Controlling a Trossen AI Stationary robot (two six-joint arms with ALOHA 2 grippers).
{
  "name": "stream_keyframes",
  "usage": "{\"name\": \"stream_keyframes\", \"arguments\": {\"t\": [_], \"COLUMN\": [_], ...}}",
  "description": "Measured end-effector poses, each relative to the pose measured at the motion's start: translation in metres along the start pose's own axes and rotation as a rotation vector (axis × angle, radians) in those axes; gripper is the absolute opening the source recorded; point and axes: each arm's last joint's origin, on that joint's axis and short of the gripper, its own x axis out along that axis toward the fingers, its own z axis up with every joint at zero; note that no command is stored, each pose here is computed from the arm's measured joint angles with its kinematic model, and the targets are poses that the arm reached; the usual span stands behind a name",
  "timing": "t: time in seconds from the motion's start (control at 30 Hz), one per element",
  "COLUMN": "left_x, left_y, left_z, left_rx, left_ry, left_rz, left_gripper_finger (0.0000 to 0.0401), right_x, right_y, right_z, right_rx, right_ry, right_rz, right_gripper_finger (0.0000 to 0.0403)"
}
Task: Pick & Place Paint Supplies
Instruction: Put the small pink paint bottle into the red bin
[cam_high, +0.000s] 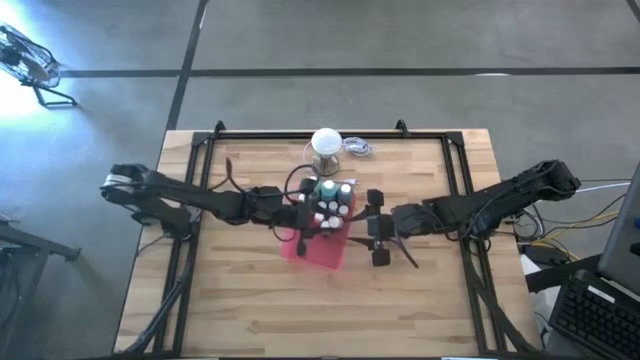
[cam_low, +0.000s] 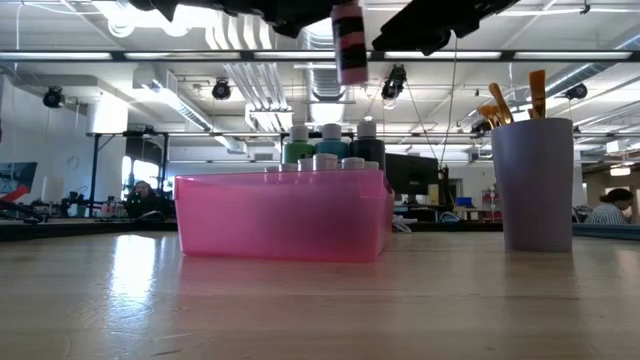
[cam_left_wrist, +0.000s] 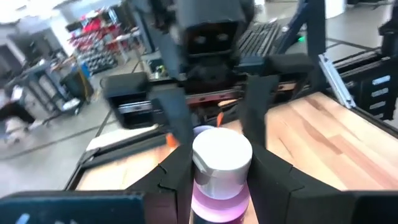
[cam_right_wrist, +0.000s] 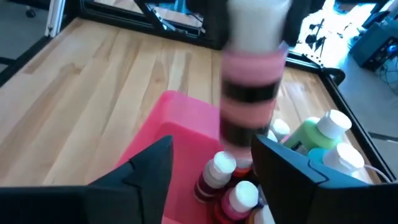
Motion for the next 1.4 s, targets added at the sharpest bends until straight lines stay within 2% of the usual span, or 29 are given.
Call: {"name": "stream_keyframes", "arguments": {"t": [0.13, 0.37, 0.47, 0.57, 0.7, 0.93, 1.27, 1.4], "left_x": [-0.017, -0.037, -0.04, -0.039, -0.038, -0.043, -0.046, -0.049], "left_y": [0.004, 0.003, -0.003, -0.01, -0.016, -0.02, -0.02, -0.022], "left_z": [0.009, 0.003, -0.007, -0.014, -0.023, -0.048, -0.068, -0.075], "left_rx": [-0.071, -0.247, -0.271, -0.268, -0.259, -0.244, -0.267, -0.268], "left_ry": [0.055, 0.245, 0.364, 0.407, 0.403, 0.444, 0.34, 0.278], "left_rz": [0.023, 0.043, 0.065, 0.055, 0.043, 0.09, 0.13, 0.139], "left_gripper_finger": [0.0123, 0.0124, 0.0124, 0.0125, 0.0125, 0.0125, 0.0125, 0.0126], "right_x": [0.0, -0.004, -0.014, -0.027, -0.053, -0.103, -0.156, -0.164], "right_y": [0.0, -0.016, -0.03, -0.043, -0.06, -0.073, -0.071, -0.068], "right_z": [-0.001, -0.003, -0.004, -0.004, -0.007, -0.03, -0.053, -0.067], "right_rx": [-0.006, 0.026, 0.077, 0.099, 0.09, 0.067, 0.051, 0.055], "right_ry": [0.012, 0.055, 0.074, 0.038, -0.042, -0.161, -0.364, -0.382], "right_rz": [-0.018, -0.285, -0.246, -0.126, -0.041, -0.13, -0.192, -0.194], "right_gripper_finger": [0.0223, 0.0237, 0.0244, 0.0249, 0.0241, 0.0208, 0.0153, 0.0121]}}
